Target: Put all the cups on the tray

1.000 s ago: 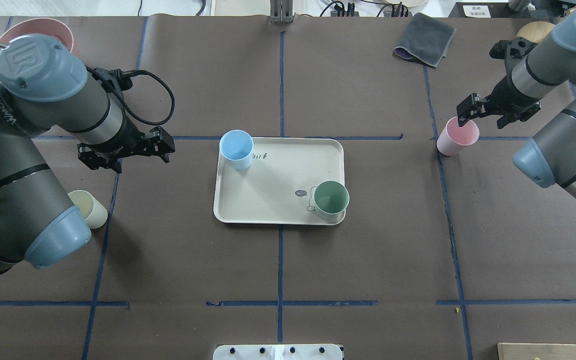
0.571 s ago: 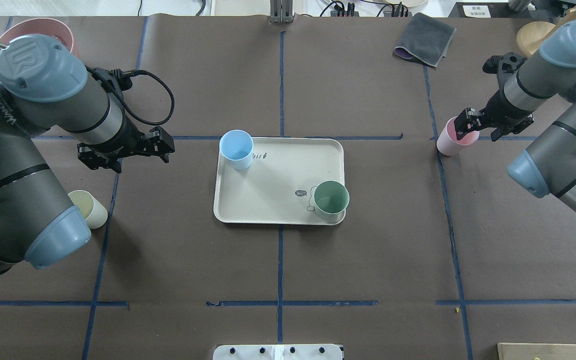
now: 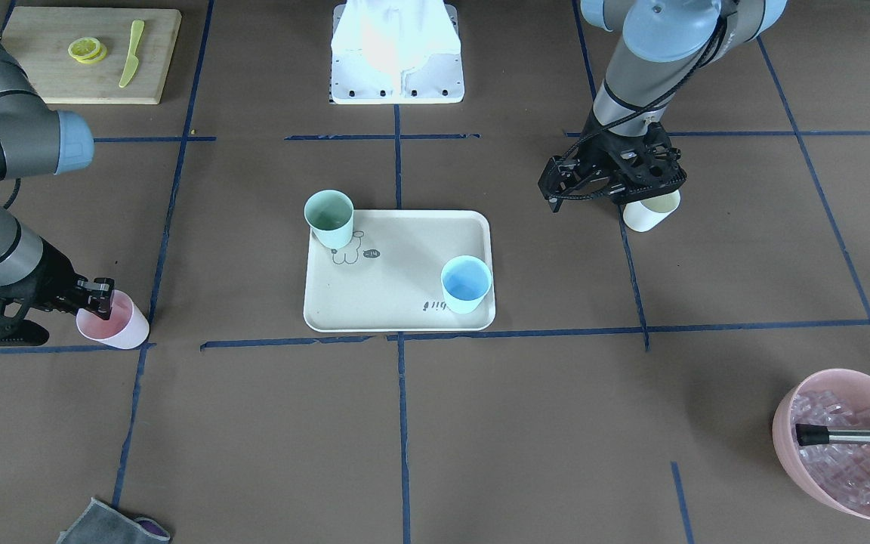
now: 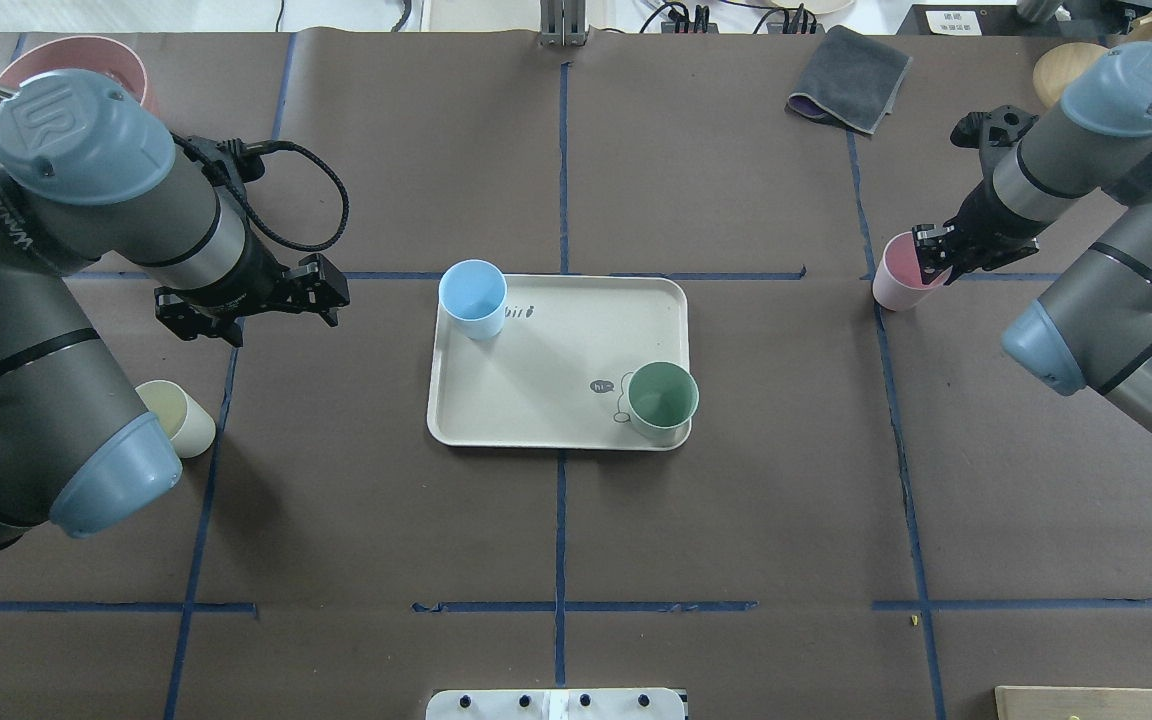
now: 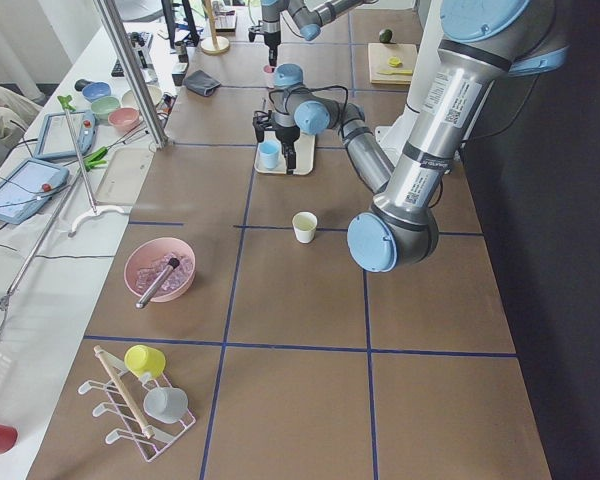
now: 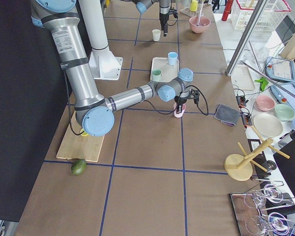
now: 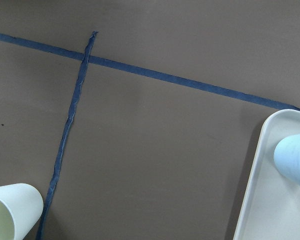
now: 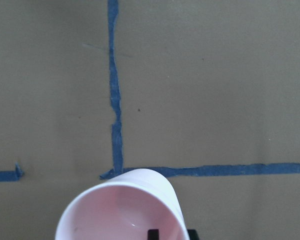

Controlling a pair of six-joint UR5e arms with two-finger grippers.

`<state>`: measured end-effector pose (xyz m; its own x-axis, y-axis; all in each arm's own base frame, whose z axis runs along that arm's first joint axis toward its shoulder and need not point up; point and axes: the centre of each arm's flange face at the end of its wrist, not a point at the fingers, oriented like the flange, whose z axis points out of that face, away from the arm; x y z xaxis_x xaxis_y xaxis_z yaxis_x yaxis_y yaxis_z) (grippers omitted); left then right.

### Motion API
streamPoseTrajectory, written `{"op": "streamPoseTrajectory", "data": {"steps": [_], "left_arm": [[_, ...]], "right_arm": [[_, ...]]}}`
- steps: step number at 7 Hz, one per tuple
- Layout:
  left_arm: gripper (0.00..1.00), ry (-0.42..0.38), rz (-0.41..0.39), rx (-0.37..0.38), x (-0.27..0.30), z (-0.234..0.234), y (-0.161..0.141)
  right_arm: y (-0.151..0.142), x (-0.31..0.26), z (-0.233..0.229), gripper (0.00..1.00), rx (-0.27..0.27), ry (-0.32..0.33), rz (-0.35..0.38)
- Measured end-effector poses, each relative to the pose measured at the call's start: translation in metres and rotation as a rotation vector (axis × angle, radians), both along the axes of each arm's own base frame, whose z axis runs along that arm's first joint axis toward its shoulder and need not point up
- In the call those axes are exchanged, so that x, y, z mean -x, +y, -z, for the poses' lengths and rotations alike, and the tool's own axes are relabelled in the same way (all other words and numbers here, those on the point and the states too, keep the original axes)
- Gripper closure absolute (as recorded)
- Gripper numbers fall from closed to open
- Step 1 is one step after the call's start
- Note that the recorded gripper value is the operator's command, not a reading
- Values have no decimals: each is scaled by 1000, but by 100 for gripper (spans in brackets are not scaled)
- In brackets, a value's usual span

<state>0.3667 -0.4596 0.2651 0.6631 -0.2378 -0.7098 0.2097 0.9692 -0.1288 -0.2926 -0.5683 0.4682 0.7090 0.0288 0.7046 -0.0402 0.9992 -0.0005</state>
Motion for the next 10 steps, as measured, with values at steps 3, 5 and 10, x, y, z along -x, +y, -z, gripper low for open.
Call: {"op": "streamPoseTrajectory", "data": {"steps": [3, 5, 10], "left_arm": [[0, 0, 0, 1, 0, 0, 0], [0, -2, 0, 1, 0, -1, 0], [0, -6, -3, 6, -4, -4, -1]], "right_arm": [[-5, 45, 64, 100, 43, -59, -60], [1, 90, 118, 100, 129, -112, -131], [42, 192, 204, 79, 297, -118, -239]]}}
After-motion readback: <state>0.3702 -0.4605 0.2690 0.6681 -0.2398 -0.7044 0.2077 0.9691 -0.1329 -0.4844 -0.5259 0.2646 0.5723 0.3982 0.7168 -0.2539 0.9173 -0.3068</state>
